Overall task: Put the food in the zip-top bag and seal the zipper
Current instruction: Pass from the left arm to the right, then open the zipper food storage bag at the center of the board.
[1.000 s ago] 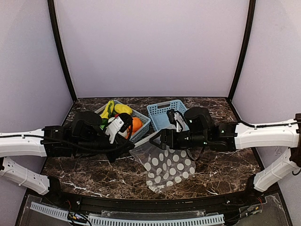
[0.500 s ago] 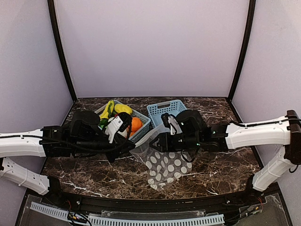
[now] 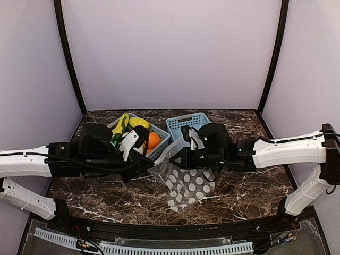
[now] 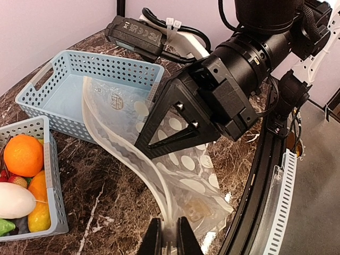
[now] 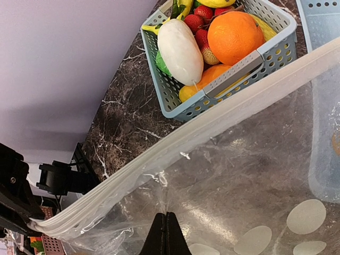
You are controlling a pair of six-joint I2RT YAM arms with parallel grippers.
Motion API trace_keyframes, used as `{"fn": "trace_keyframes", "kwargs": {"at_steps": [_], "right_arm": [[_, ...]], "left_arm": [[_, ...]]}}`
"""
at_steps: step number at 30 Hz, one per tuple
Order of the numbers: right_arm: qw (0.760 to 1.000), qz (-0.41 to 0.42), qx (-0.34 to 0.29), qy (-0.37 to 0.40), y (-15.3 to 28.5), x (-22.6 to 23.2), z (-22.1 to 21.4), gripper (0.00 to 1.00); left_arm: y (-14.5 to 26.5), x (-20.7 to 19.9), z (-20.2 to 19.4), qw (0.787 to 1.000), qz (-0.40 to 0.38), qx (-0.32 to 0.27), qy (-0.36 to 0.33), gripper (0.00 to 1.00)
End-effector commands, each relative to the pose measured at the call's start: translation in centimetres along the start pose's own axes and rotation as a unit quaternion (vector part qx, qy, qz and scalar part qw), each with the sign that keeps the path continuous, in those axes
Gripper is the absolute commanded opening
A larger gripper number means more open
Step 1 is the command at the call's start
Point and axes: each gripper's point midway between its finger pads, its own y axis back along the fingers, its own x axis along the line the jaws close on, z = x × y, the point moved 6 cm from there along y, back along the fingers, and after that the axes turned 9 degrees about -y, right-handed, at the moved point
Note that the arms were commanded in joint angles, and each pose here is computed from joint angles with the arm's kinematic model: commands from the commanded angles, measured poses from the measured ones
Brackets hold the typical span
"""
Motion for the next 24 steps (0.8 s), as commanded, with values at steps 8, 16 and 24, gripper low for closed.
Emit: {"fn": "trace_keyframes", "kwargs": {"at_steps": [8,16,24], "right_arm": [[0.998,0.043,-0.035,0.034,1.5,0.2,-0.3,0.00],[0.989,0.095,-0.057,0.103,3.9,0.3,-1.0,0.00],[0.974,0.136,-0.073,0.167,6.5,-0.1,-2.2,0.00]], "left_arm": [[1.3,0.3,-0.1,0.996,0.014,-0.016,0.089,0.57],[2.9,2.7,0.7,0.971,0.004,-0.042,0.235,0.94],[0.9,2.7,3.3,0.959,-0.062,-0.033,0.275,0.95]]}}
